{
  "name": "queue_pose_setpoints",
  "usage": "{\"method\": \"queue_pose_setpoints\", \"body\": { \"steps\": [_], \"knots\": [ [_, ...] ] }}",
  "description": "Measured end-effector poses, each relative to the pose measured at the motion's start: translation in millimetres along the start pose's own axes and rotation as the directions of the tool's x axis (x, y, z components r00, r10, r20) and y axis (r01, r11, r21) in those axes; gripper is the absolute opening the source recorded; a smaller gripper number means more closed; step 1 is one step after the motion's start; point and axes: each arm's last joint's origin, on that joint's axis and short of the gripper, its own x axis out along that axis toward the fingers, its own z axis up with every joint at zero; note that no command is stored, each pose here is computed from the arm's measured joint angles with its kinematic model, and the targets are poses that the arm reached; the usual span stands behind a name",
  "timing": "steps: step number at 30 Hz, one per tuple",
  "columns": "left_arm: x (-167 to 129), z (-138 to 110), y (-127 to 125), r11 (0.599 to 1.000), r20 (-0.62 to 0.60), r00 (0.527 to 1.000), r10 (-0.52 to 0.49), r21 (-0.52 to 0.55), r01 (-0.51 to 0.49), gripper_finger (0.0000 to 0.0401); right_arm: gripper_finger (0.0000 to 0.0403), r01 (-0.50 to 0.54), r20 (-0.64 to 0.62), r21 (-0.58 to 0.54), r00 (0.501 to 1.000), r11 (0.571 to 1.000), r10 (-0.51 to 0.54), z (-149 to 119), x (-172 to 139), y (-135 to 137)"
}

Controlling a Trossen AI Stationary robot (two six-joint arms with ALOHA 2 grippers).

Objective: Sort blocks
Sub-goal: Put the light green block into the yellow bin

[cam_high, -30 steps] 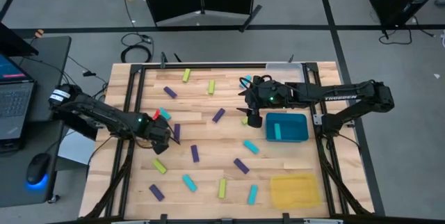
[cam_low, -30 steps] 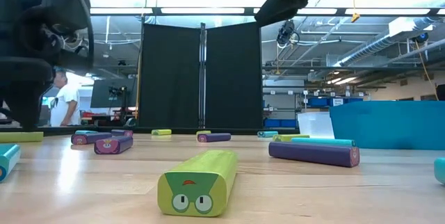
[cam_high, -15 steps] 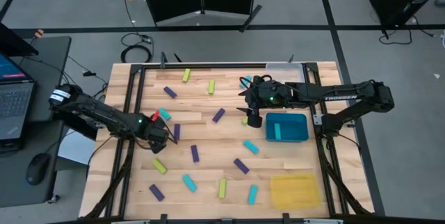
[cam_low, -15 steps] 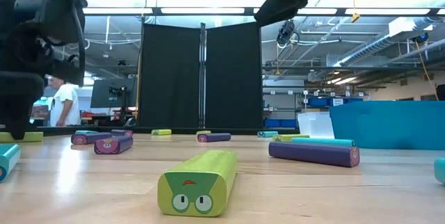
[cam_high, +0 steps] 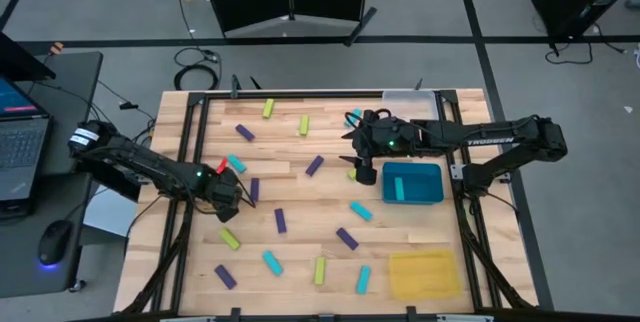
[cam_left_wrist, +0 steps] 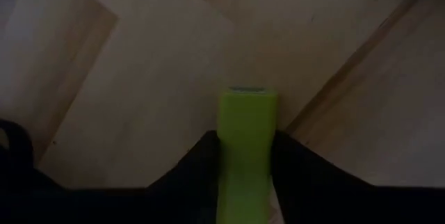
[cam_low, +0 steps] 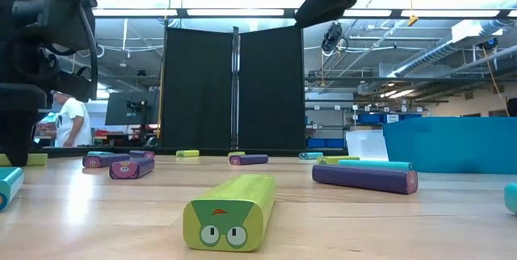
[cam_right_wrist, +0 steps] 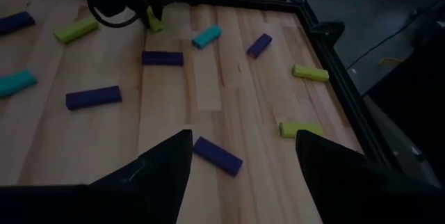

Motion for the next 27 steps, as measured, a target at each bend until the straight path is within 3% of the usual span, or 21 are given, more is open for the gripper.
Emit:
{"method": "queue_pose_setpoints", "body": {
  "steps": [9, 11, 15, 17, 22, 27],
  "knots": [
    [-7, 5, -3, 0.999, 0.051, 0.999, 0.010, 0.034, -0.012, 0.0103, 0.0268, -0.011, 0.050, -0.035, 0.999, 0.999, 0.013, 5, -13, 6],
    [-18, 16, -10, 0.999, 0.160, 0.987, 0.002, 0.044, -0.009, 0.0103, 0.0268, -0.014, 0.096, -0.035, 0.995, 0.999, 0.017, 10, -25, 7],
    [-48, 37, -30, 0.987, 0.329, 0.937, -0.121, 0.140, 0.079, 0.0103, 0.0268, 0.020, 0.217, -0.028, 0.976, 0.999, -0.013, 19, -57, 6],
    [-67, 52, -43, 0.967, 0.451, 0.862, -0.231, 0.205, 0.152, 0.0103, 0.0268, 0.034, 0.275, -0.019, 0.961, 0.999, -0.028, 23, -75, 5],
    [-107, 86, -70, 0.905, 0.684, 0.596, -0.421, 0.358, 0.229, 0.0103, 0.0268, 0.021, 0.423, 0.016, 0.906, 1.000, -0.026, 29, -114, 1],
    [-120, 125, -108, 0.832, 0.739, 0.383, -0.554, 0.501, 0.239, 0.0103, 0.0268, -0.011, 0.560, 0.065, 0.828, 0.998, -0.027, 35, -143, -3]
  ]
}}
